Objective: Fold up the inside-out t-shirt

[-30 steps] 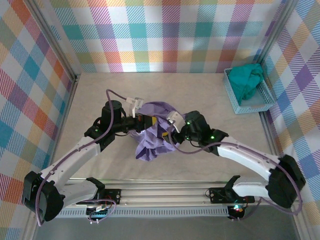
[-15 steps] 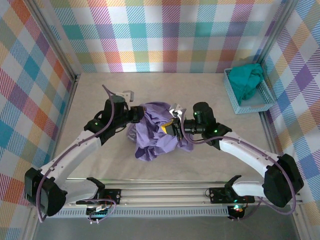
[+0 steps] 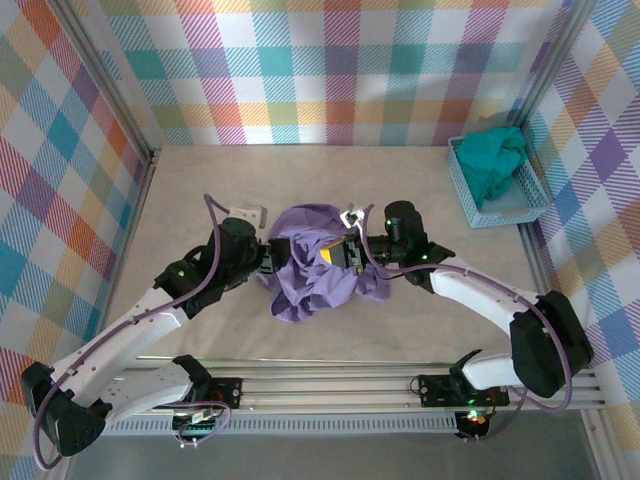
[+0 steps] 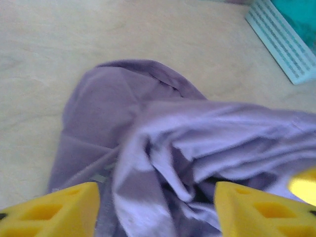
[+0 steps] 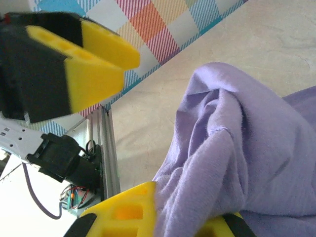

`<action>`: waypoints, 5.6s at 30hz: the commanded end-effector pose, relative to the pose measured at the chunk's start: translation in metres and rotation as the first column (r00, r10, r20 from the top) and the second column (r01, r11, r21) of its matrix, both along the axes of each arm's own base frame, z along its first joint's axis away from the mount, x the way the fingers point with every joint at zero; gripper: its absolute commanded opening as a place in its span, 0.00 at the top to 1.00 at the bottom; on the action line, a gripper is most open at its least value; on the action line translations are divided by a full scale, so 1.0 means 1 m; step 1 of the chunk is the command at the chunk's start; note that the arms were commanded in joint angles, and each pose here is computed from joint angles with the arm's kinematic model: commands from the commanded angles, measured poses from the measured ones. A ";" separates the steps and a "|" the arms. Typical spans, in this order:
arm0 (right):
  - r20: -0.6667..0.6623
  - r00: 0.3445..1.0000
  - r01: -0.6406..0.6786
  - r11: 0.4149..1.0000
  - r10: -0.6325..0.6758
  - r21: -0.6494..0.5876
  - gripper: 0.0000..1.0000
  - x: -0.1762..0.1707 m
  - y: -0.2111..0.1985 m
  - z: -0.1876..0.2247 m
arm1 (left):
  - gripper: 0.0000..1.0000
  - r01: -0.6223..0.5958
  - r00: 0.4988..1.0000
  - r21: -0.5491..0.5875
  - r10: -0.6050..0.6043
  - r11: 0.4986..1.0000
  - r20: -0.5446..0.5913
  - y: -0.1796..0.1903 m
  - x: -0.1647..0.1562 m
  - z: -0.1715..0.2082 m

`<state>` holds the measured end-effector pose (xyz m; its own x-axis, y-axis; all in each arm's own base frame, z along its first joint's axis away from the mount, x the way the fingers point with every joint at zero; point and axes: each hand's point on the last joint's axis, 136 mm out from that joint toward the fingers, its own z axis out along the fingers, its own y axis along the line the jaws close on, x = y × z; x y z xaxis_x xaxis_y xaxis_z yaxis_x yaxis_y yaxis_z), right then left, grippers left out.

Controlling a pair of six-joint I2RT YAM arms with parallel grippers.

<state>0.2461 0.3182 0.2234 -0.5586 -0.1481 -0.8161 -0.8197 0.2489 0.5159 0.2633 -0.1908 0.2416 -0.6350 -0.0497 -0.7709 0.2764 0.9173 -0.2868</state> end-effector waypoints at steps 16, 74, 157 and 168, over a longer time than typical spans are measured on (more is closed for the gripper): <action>0.057 0.998 0.011 0.999 -0.013 0.037 1.00 0.001 -0.004 0.024 | 0.69 0.055 0.981 -0.058 -0.065 0.997 -0.184 -0.059 0.029 -0.056; 0.336 0.933 -0.034 0.959 0.132 -0.283 0.99 -0.006 0.013 0.023 | 1.00 0.216 0.976 -0.375 -0.196 0.901 0.092 -0.008 0.005 0.069; -0.080 0.991 -0.083 0.959 0.109 0.272 1.00 0.001 0.034 0.048 | 0.45 -0.065 0.993 -0.063 0.059 0.996 -0.103 0.048 -0.013 -0.013; -0.112 0.987 -0.085 0.962 0.118 0.260 1.00 0.004 0.040 0.037 | 0.44 0.156 0.982 -0.285 -0.180 0.946 -0.061 -0.008 -0.029 0.012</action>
